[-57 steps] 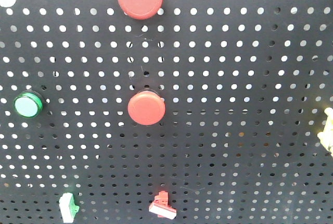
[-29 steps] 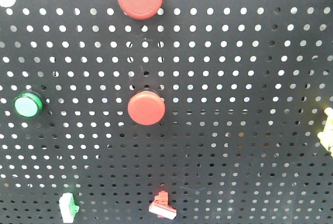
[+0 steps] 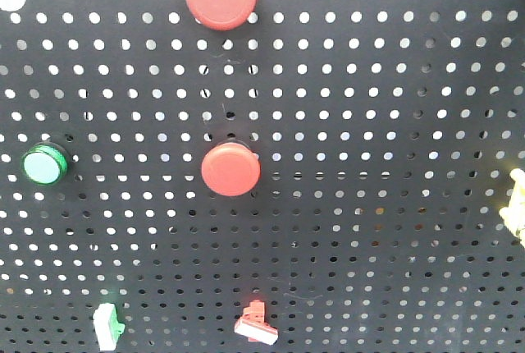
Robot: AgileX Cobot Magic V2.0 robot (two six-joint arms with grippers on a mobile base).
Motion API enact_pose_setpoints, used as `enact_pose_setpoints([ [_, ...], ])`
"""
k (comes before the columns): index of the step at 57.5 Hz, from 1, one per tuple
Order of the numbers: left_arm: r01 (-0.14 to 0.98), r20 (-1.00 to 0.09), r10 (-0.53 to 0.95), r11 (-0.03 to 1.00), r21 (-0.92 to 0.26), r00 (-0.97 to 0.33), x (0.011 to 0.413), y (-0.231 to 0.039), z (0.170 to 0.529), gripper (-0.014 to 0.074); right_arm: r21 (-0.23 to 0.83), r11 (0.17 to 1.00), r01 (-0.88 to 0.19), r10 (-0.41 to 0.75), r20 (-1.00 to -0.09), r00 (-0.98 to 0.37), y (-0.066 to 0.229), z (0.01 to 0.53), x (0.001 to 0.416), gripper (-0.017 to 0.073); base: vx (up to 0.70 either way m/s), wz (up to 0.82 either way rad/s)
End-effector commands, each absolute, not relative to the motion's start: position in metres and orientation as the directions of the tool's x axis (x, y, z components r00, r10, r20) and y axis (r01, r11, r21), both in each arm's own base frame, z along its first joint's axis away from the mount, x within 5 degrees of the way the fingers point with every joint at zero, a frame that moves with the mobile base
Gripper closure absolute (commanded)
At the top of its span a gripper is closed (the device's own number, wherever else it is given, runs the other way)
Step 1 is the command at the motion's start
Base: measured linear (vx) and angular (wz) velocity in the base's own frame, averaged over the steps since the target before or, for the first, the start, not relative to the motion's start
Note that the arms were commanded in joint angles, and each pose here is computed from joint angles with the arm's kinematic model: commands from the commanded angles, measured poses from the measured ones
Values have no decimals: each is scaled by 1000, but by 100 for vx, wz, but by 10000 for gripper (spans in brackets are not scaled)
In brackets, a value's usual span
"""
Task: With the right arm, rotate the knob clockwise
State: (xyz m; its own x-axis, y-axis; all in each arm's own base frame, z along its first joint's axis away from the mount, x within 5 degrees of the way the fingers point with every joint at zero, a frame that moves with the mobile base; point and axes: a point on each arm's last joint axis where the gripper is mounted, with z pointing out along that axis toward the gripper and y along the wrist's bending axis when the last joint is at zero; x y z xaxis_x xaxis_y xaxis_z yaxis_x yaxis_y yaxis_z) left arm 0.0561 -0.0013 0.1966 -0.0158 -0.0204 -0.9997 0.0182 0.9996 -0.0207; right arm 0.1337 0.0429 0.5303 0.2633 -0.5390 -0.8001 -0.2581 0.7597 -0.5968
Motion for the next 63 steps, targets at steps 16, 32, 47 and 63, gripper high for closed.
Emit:
enact_pose_setpoints([
  [16,16,-997,-30,999,-29,67,56,-1,201,600,41,908,-417,96,-989,113,50,540,144,568,0,0],
  [32,16,-997,-30,999,-29,67,56,-1,201,600,608,642,-466,617,-771,-156,54,544,142,568,0,0],
  [47,16,-997,-30,999,-29,67,56,-1,201,600,762,435,-479,785,-582,-212,53,553,140,568,0,-1],
  [63,16,-997,-30,999,-29,67,56,-1,201,600,792,380,-478,810,-534,-241,53,554,139,568,0,-1],
])
